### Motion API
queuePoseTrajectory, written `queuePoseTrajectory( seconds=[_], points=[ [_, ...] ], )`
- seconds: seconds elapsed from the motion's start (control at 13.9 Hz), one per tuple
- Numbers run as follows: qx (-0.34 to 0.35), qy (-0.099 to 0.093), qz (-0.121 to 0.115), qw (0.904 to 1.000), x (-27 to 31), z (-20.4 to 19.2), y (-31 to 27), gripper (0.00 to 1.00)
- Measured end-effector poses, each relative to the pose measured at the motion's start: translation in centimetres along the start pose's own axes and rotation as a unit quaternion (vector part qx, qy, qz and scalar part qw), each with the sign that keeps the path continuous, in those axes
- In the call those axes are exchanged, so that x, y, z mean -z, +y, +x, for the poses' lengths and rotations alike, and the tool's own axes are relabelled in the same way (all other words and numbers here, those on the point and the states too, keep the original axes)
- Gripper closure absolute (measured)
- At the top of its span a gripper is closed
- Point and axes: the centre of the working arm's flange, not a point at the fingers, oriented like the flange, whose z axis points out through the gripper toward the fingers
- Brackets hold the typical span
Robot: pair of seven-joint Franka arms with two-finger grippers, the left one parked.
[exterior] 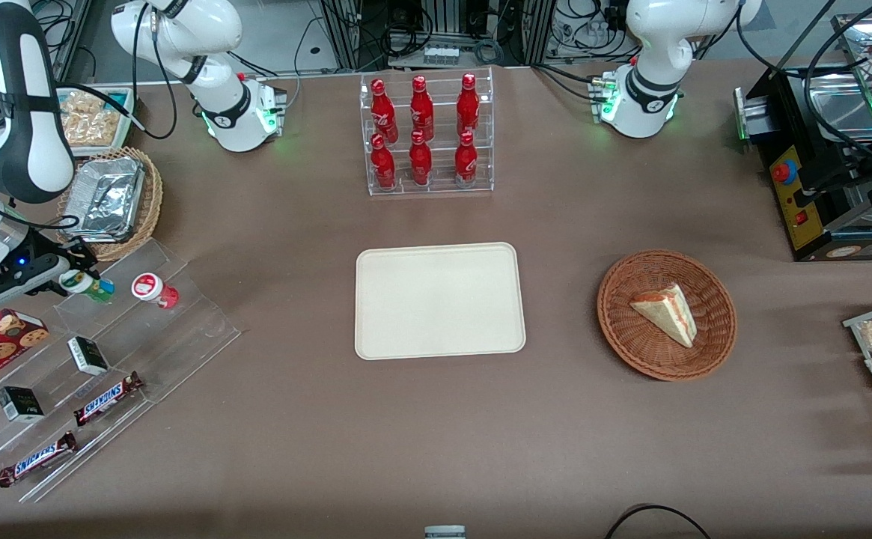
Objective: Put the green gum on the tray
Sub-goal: 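Close the right gripper on the green-lidded gum jar and lift it, then carry the gum jar with the right gripper over the cream tray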
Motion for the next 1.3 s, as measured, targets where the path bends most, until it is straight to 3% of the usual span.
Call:
queuePoseTrajectory(
  seconds=[0.29,0.72,1.01,1.3],
  points=[
    [0.012,0.006,-0.002,0.9999,2.1,1.7,-0.1,0.41],
    [0.005,-0.016,0.036,0.9992,12.2,9.1,-4.4,0.41],
    [-0.04,-0.033,0.047,0.9975,15.5,14.4,-11.2,0.41],
    [-0.119,-0.048,0.044,0.9907,15.6,20.0,-22.4,0.41]
  ],
)
